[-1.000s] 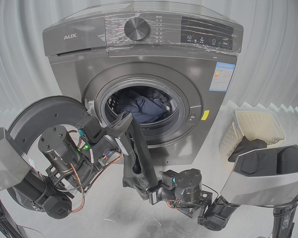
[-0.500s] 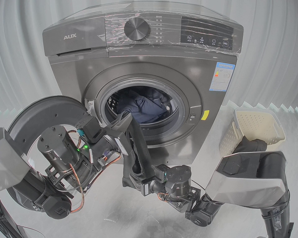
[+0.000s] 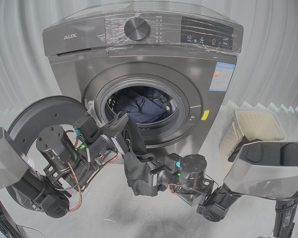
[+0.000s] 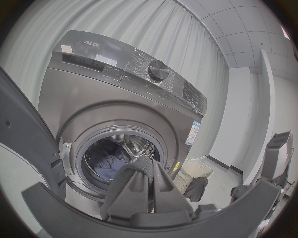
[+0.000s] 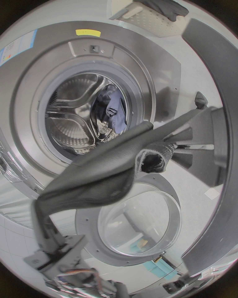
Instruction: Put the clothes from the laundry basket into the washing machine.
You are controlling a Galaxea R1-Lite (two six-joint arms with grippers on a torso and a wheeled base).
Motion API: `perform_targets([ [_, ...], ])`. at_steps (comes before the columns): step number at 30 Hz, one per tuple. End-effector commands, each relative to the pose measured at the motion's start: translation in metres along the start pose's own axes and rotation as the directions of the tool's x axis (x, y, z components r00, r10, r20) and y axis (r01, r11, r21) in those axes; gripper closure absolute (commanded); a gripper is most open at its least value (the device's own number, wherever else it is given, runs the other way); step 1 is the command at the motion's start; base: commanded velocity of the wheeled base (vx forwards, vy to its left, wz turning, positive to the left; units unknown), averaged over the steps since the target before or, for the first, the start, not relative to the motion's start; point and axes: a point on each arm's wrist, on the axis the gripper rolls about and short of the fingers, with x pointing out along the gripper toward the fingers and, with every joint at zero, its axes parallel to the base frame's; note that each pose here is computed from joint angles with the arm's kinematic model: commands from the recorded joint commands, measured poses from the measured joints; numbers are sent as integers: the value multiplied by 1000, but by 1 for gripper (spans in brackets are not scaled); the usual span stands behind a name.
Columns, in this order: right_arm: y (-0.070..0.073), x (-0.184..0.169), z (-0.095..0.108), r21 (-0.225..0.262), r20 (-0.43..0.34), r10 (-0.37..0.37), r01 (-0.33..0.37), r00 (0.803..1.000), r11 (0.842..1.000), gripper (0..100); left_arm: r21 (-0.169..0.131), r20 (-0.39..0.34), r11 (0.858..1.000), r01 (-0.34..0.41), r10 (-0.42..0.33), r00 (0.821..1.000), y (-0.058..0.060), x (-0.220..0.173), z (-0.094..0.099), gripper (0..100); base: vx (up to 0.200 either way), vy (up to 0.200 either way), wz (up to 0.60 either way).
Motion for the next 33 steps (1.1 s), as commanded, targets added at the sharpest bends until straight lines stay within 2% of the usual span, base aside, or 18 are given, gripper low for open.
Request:
perform_targets([
  [1, -30, -47, 48, -31, 57, -50, 52, 997, 998, 100, 2, 21, 1000, -20, 20, 1000, 7, -3, 8, 100, 0, 0, 0],
  [2, -33, -49, 51, -37, 62, -52, 55, 997, 998, 100, 1, 19, 1000, -21, 21, 1000, 7, -4, 8, 100, 0, 0, 0],
  [3, -43, -64, 69, -49, 102, -29, 34, 994, 998, 100, -6, 22, 1000, -20, 20, 1000, 7, -4, 9, 100, 0, 0, 0],
  [5, -51, -78, 85, -51, 141, -11, 18, 990, 999, 100, -7, 26, 1000, -21, 21, 999, 8, -4, 10, 100, 0, 0, 0],
  [8, -59, -93, 101, -47, 188, -19, 28, 982, 998, 100, -8, 39, 1000, -17, 18, 999, 7, -5, 14, 100, 0, 0, 0],
  [11, -57, -106, 108, -42, 229, -10, 20, 973, 999, 100, -11, 68, 1000, -14, 15, 998, 5, -9, 23, 100, 0, 0, 0],
  [16, -57, -102, 118, -41, 286, -12, 25, 958, 999, 100, -7, 97, 1000, -13, 14, 995, 5, -16, 35, 100, 0, 0, 0],
  [24, -59, -100, 145, -32, 393, -19, 35, 919, 999, 100, -4, 96, 1000, -17, 17, 995, 5, -18, 35, 100, 0, 0, 0],
  [29, -58, -100, 157, -28, 435, -17, 33, 900, 999, 100, 38, 80, 999, -18, 15, 997, 5, -21, 32, 100, 0, 0, 0],
  [33, -57, -100, 163, -27, 459, -16, 31, 889, 999, 100, 46, 101, 999, -16, 12, 995, 4, -24, 38, 100, 0, 0, 0],
])
